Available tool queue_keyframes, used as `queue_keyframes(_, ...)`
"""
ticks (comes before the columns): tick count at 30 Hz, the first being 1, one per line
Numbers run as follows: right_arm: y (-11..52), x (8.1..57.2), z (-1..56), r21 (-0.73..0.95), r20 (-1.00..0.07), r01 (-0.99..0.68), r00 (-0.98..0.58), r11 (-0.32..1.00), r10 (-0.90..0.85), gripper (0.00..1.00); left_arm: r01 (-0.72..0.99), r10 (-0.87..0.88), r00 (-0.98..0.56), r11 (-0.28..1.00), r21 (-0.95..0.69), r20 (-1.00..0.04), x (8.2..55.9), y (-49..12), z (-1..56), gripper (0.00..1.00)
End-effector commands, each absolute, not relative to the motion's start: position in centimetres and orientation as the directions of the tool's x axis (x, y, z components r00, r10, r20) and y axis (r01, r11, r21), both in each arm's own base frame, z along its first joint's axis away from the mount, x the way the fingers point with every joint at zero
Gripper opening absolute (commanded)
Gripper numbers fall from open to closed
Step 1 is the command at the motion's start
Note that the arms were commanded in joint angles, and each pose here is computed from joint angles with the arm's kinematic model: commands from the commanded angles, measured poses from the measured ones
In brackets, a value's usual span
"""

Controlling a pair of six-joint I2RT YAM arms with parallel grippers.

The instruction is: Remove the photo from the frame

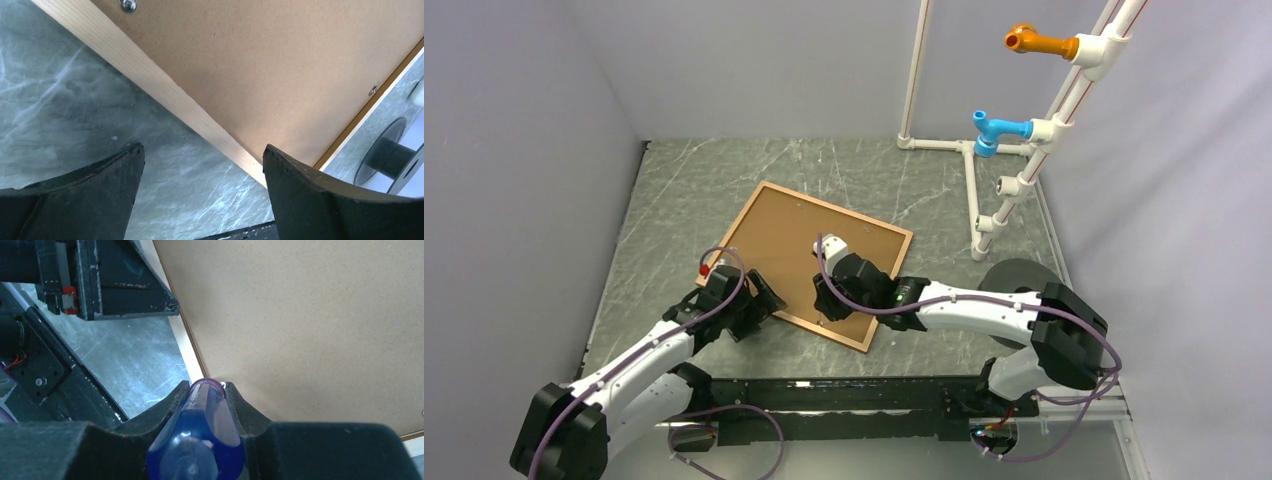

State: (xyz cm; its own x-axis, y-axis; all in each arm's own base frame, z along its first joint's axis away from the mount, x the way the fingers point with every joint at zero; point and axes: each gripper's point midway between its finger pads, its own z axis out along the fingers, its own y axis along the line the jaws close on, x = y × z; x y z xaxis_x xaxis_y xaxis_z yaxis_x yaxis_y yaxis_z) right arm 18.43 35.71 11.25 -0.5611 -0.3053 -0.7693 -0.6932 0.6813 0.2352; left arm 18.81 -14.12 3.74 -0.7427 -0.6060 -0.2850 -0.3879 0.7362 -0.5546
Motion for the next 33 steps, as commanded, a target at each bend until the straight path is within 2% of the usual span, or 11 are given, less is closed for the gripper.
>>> queue_keyframes(1,36.4,17.8,11.9,0.228,-0.781,-0.726,-0.534,0.649,-0.324,0.00,-0.442,-0.646,-0.717,0.711,-0.547,-0.262,19.4,-14.0,3.2,0.92)
queue_keyframes(6,34.7,16.6,10.9,0.200,-0.759,-0.720,-0.542,0.664,-0.360,0.00,-0.483,-0.663,-0.695,0.718,-0.502,-0.278,19.5,-13.1,2.4,0.92)
queue_keyframes(15,30.2,17.4,10.5,0.065,-0.733,-0.616,-0.563,0.785,-0.382,0.00,-0.504,-0.656,-0.694,0.737,-0.450,-0.296,19.7,-12.3,1.7,0.92)
queue_keyframes(21,29.7,17.7,11.9,0.049,-0.767,-0.584,-0.542,0.810,-0.344,0.00,-0.491,-0.642,-0.706,0.749,-0.445,-0.301,19.8,-12.3,1.7,0.92)
queue_keyframes(33,36.6,17.8,15.7,0.199,-0.828,-0.689,-0.498,0.697,-0.256,0.00,-0.458,-0.632,-0.709,0.749,-0.479,-0.312,19.6,-12.3,3.0,0.92)
